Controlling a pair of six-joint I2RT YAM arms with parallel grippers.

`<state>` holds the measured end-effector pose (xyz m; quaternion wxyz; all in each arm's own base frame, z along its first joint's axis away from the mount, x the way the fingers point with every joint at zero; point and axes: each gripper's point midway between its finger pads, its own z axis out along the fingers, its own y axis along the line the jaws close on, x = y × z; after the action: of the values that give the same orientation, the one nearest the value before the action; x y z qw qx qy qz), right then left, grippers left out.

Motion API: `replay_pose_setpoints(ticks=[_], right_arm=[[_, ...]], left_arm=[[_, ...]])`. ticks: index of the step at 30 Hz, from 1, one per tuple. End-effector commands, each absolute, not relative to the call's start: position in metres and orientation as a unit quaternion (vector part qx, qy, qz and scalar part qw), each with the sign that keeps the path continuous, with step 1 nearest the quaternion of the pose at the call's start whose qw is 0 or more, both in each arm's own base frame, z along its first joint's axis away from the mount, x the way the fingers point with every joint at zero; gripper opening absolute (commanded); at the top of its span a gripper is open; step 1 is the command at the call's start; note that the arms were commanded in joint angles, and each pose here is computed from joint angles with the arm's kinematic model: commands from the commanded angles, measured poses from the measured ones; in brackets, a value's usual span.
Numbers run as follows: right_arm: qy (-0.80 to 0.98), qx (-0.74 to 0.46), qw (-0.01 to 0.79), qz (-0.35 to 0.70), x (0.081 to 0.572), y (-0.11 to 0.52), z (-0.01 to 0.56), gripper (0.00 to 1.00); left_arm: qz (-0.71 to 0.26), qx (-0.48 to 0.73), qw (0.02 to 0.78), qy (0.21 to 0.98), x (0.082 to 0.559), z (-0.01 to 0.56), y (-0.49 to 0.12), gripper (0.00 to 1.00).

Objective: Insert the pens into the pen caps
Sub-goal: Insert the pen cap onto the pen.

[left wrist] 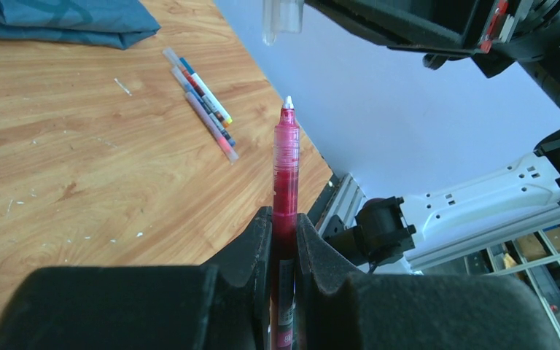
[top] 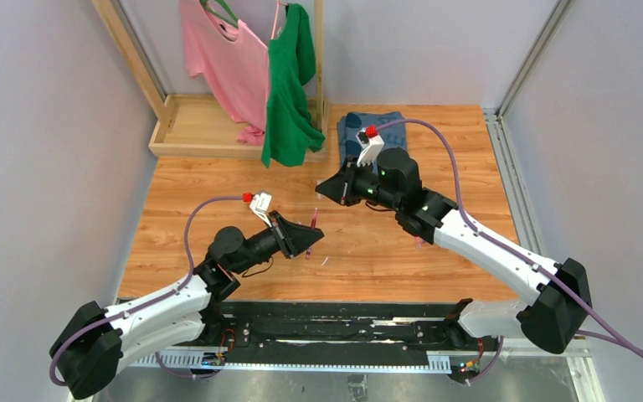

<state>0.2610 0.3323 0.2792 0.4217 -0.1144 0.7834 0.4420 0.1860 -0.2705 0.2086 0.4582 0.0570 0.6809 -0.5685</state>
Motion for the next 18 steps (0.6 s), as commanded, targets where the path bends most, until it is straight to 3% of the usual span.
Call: replay_pose_setpoints(ticks=[1, 18], right_arm=[[0.763, -0.121, 0.423, 0.473, 0.255, 0.334, 0.292, 0.00], [0.767, -0.130, 0.404, 0.482, 0.243, 0.333, 0.283, 0.01]], left_arm=[[-0.586, 0.061, 0.468, 0.658, 0.186, 0.233, -0.276, 0.00], [-0.585, 0.051, 0.471, 0.658, 0.190, 0.236, -0.276, 0.00]])
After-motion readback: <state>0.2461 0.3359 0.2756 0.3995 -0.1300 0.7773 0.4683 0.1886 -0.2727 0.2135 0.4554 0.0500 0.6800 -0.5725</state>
